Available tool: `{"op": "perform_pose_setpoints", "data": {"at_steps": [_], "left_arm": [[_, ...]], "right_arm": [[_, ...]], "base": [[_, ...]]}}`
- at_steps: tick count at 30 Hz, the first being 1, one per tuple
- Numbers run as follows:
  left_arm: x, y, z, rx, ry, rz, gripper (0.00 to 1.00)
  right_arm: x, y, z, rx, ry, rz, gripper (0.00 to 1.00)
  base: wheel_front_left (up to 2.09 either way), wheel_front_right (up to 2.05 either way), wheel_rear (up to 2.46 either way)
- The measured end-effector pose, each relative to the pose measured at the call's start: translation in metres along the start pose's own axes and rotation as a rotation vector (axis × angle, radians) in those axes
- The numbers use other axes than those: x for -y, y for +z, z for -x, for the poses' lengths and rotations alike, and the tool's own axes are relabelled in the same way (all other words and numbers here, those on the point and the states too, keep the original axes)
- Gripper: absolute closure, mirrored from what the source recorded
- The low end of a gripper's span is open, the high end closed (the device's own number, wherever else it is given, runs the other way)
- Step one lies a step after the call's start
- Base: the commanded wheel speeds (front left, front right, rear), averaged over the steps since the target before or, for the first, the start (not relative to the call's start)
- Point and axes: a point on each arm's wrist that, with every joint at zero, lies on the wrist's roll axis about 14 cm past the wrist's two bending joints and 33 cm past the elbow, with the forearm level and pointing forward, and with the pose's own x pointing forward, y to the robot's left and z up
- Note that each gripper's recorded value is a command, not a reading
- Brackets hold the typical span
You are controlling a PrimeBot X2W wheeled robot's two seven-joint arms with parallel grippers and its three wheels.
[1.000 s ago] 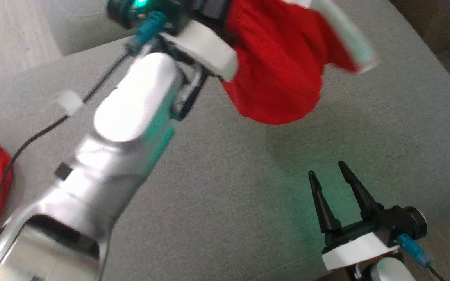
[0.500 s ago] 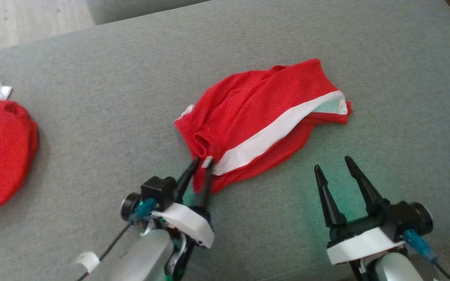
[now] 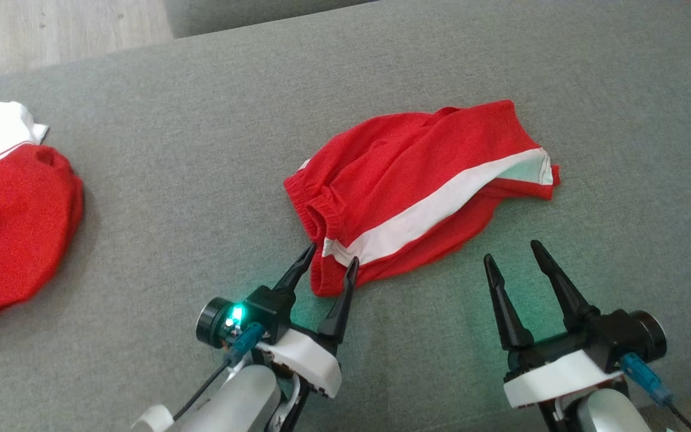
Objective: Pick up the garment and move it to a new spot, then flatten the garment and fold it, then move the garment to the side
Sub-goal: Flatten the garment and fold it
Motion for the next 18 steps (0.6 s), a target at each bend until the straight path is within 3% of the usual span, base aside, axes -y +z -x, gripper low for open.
{"op": "perform_pose_setpoints", "data": {"at_steps": [8,10,11,12,13,15,16,18], "left_arm": [[-0.002,-0.009,-0.001,-0.052,-0.009,-0.005,0.02],[-0.003,-0.007,-0.002,-0.047,-0.009,-0.009,0.25],[-0.003,-0.005,-0.003,-0.041,-0.007,-0.011,0.47],[-0.004,-0.002,-0.004,-0.035,-0.003,-0.013,0.56],[-0.004,0.001,-0.005,-0.027,-0.003,-0.015,0.56],[-0.005,0.004,-0.005,-0.017,-0.002,-0.017,0.93],[-0.006,0.004,-0.004,-0.017,0.0,-0.016,1.0],[-0.008,0.004,-0.003,-0.02,0.009,0.002,1.0]], "right_arm": [[0.002,-0.003,0.001,-0.011,-0.009,-0.001,0.0],[0.002,-0.004,0.001,-0.013,-0.008,-0.001,0.0],[0.002,-0.004,0.001,-0.013,-0.007,-0.001,0.0],[0.002,-0.004,0.001,-0.014,-0.006,-0.001,0.0],[0.002,-0.004,0.0,-0.014,-0.005,0.0,0.0],[0.002,-0.004,0.0,-0.014,-0.001,0.004,0.0],[0.002,-0.004,0.0,-0.013,0.001,0.005,0.0],[0.001,-0.003,0.0,-0.012,0.004,0.005,0.0]], "base": [[0.0,0.0,0.0],[0.0,0.0,0.0],[0.0,0.0,0.0],[0.0,0.0,0.0],[0.0,0.0,0.0],[0.0,0.0,0.0],[0.0,0.0,0.0],[0.0,0.0,0.0]]}}
